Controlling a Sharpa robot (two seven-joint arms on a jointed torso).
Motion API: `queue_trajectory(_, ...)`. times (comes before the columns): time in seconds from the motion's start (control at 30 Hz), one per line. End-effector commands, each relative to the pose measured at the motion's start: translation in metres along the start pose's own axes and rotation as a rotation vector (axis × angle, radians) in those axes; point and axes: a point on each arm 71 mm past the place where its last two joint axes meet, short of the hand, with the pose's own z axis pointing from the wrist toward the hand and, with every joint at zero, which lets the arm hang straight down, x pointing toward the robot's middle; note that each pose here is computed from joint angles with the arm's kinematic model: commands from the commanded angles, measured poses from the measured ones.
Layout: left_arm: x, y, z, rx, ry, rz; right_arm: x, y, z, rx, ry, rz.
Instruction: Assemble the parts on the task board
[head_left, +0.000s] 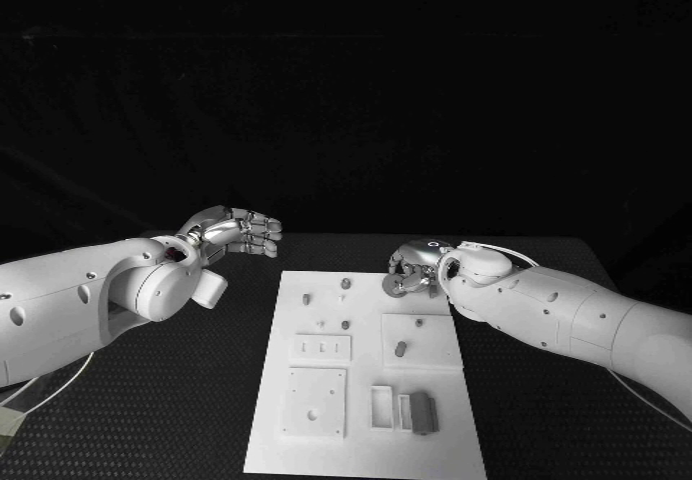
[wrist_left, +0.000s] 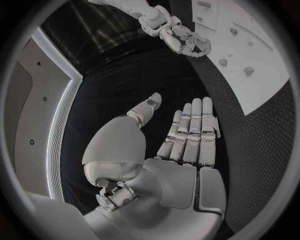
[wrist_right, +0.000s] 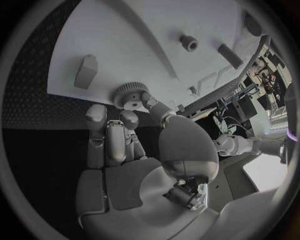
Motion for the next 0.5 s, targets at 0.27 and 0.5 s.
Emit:
queue_trajectory(0.27, 0.0020, -0.0020, 0.0001, 0.014, 0.014, -0.001, 0.0077, -0.0029, -0.0031, 0.014, -0.023, -0.060)
queue_trajectory(0.5, 0.0013, -0.0018, -0.0003, 0.012, 0.014, -0.001, 0.0049, -0.0027, -0.0040, 0.010, -0.062, -0.067)
